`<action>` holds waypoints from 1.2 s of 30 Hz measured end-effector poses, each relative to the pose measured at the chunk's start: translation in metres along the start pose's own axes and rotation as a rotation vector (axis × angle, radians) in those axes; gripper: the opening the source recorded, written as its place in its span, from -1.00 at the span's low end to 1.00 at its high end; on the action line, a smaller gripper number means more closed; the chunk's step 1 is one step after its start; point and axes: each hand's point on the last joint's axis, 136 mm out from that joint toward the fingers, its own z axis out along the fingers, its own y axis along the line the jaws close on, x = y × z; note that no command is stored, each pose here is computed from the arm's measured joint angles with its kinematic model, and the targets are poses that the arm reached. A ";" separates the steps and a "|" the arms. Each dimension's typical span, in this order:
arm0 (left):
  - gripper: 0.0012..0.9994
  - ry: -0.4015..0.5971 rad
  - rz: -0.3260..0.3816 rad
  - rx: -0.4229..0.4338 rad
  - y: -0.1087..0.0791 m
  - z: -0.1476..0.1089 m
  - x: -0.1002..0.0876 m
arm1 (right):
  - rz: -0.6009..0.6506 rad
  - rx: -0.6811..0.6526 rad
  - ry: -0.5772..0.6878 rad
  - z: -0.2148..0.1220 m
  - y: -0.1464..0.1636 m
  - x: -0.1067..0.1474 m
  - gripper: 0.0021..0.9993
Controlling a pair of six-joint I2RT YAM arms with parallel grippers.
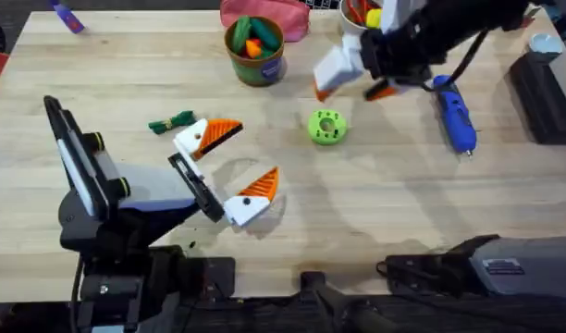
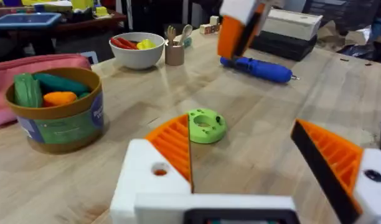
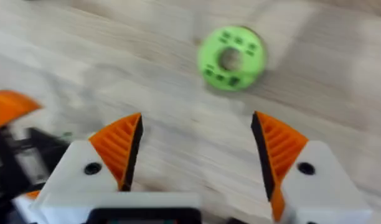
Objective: Pick up the gripper from the table and insert it into the empty holder that is missing its gripper. Then pick up a screw, insert it into the mounting hole, and use the screwdriver to tighten it. Finally, clean up the table by picking up the vegetable and placing it into the bucket.
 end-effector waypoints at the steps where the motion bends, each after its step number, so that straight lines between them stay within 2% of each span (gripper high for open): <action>1: 0.98 0.000 0.000 0.000 0.000 0.000 0.000 | -0.003 0.062 0.016 -0.001 -0.008 0.004 0.91; 6: 0.97 0.000 0.000 0.000 0.000 0.000 0.000 | -0.048 0.249 0.046 0.005 -0.022 0.010 0.91; 14: 0.97 0.000 0.000 0.000 0.000 0.000 0.000 | -0.023 0.346 0.113 0.041 -0.031 0.009 0.82; 20: 0.98 0.000 0.000 0.000 0.000 0.000 0.000 | -0.009 0.348 0.072 0.054 -0.033 -0.003 0.69; 29: 0.98 0.000 0.000 0.000 0.000 0.000 0.000 | 0.036 0.332 0.108 0.086 -0.044 0.018 0.54; 31: 0.98 0.000 0.000 0.000 0.000 0.000 0.000 | 0.038 0.327 0.106 0.088 -0.044 0.019 0.45; 36: 0.98 0.000 0.000 0.000 0.000 0.000 0.000 | 0.038 0.315 0.090 0.092 -0.042 0.015 0.38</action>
